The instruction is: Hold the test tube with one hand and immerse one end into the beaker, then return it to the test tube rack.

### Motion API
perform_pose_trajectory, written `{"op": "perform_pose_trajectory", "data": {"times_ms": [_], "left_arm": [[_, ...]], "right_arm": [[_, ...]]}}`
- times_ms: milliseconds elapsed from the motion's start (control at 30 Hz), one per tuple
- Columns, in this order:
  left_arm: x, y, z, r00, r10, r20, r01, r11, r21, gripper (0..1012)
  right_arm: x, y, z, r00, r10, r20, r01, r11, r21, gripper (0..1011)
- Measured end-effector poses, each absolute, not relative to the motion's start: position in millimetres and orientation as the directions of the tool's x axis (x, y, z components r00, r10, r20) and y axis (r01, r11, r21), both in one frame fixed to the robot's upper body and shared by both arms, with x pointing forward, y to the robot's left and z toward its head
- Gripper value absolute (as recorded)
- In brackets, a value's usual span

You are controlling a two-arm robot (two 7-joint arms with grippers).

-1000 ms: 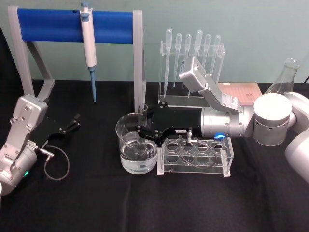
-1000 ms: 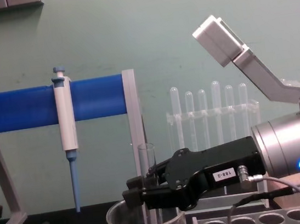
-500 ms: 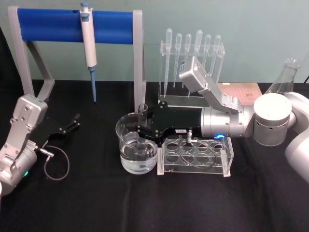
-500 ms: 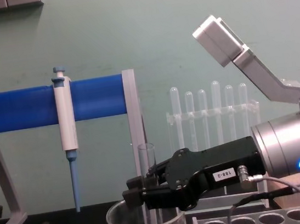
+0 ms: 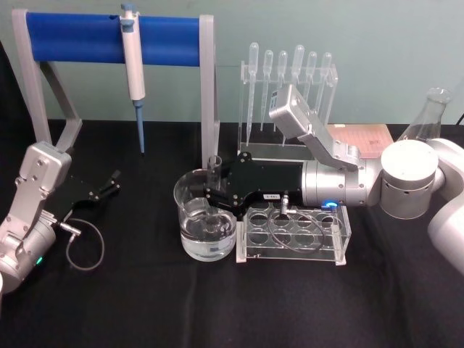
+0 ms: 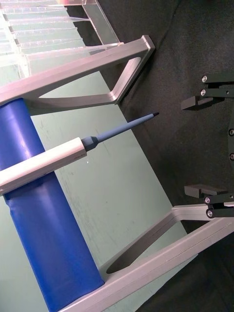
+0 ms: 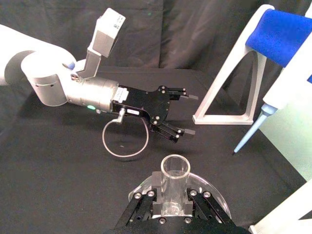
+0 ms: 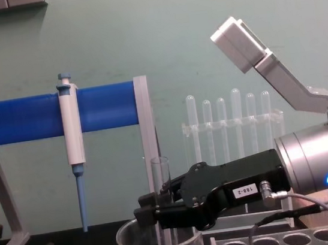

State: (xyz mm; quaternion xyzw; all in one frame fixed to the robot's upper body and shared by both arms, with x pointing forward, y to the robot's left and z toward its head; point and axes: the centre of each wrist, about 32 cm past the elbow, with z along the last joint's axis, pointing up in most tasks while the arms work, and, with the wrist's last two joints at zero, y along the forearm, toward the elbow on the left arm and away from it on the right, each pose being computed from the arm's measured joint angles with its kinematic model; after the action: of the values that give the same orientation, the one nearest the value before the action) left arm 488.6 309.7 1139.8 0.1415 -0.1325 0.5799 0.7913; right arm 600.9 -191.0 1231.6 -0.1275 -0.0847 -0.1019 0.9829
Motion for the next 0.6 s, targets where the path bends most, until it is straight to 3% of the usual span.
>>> {"op": "perform_pose_trajectory", "data": {"times_ms": [600], "left_arm": [[488.6, 309.6, 1139.8, 0.292, 0.88, 0.374, -0.955, 0.287, 0.07, 1000]], "right_arm": [[600.9, -191.0, 1231.6, 0.965, -0.179, 0.193, 0.222, 0.947, -0.233, 222]]}}
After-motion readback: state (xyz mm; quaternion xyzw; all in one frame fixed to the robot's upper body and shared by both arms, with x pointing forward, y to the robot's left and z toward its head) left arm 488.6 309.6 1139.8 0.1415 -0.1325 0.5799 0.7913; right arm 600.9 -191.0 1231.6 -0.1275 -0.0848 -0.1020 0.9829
